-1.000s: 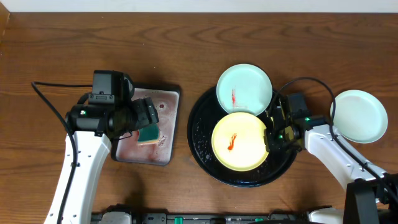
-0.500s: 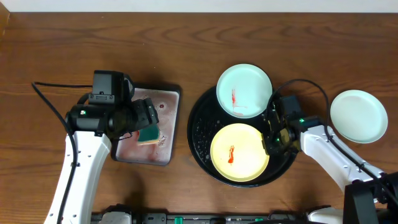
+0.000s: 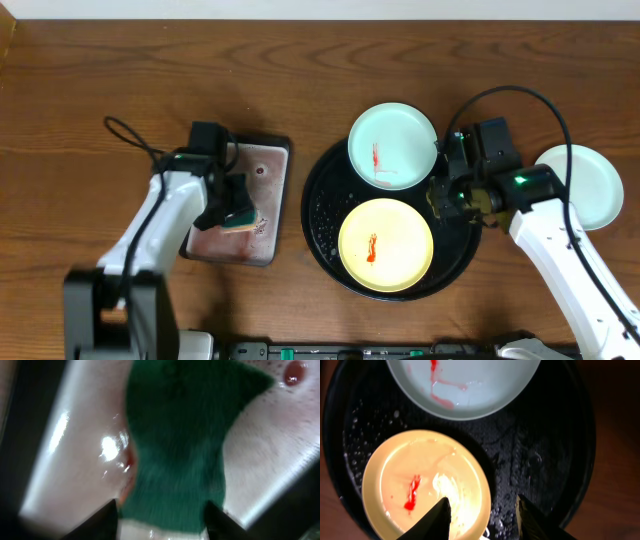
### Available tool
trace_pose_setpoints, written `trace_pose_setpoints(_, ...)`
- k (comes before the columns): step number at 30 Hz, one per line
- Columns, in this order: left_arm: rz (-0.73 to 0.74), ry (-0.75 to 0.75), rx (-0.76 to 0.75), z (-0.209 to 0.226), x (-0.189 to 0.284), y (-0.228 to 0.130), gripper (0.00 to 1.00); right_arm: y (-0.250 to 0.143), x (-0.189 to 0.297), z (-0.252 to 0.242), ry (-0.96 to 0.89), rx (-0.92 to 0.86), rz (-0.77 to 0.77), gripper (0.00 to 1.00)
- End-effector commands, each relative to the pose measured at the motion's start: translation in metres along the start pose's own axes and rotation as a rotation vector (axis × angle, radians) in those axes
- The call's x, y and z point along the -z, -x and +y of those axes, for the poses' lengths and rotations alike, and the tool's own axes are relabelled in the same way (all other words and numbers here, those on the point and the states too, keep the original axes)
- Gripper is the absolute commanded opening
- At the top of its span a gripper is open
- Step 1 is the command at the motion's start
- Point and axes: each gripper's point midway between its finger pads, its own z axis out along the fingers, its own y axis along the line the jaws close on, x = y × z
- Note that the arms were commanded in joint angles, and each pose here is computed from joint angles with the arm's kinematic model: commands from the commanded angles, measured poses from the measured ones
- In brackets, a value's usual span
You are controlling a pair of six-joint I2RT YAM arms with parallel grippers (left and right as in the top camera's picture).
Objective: Clean dirty plates on tray and stack at the side
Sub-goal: 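Grasp the green sponge in the soapy tray with the left gripper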
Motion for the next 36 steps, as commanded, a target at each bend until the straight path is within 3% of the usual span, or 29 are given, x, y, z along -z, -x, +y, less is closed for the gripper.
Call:
trace_pose_setpoints(1,0.065,-0.01,0.03,-0.005,-0.027,-0.004,0.38,-0.004,0.005,0.003,0.019,-0.012,0.011,0.4)
trace_pose_setpoints(4,0.091,0.003,0.031,-0.005,-0.042,-0.005,0.19,-0.009,0.005,0.003,0.017,-0.014,0.03,0.39)
trace_pose_setpoints(5,0.106,0.011,0.031,-0.004,-0.046,-0.007,0.08,-0.01,0.005,0.002,0.016,-0.015,0.035,0.39)
trace_pose_setpoints(12,0.137,0.025,-0.001,-0.002,-0.027,-0.011,0.07,-0.011,0.005,0.002,0.016,-0.015,0.038,0.38)
trace_pose_setpoints(13,0.135,0.024,-0.007,-0.003,-0.023,-0.01,0.1,-0.011,0.005,0.002,0.016,-0.015,0.038,0.38)
trace_pose_setpoints(14,0.125,0.019,-0.02,-0.004,-0.014,-0.007,0.3,-0.011,0.005,0.002,0.015,-0.015,0.037,0.38)
trace_pose_setpoints(15,0.11,0.011,-0.034,-0.006,-0.006,-0.004,0.41,-0.011,0.005,0.002,0.015,-0.015,0.037,0.38)
trace_pose_setpoints(18,0.045,-0.012,-0.075,-0.011,0.011,0.007,0.59,-0.011,0.005,0.002,0.015,-0.015,0.037,0.39)
trace_pose_setpoints(23,-0.065,0.057,-0.078,-0.001,0.01,0.029,0.62,-0.011,0.005,0.002,0.015,-0.015,0.038,0.39)
trace_pose_setpoints(29,-0.043,0.069,-0.079,0.001,-0.026,0.027,0.62,-0.011,0.005,0.002,0.015,-0.016,0.038,0.39)
trace_pose_setpoints(31,-0.024,0.078,-0.079,0.003,-0.039,0.025,0.54,-0.011,0.005,0.002,0.015,-0.018,0.039,0.39)
trace_pose_setpoints(34,0.003,0.084,-0.079,0.004,-0.049,0.022,0.08,-0.012,0.005,0.002,0.015,-0.028,0.041,0.39)
trace_pose_setpoints(36,-0.002,0.083,-0.078,0.003,-0.047,0.023,0.08,-0.012,0.005,0.002,0.015,-0.028,0.042,0.39)
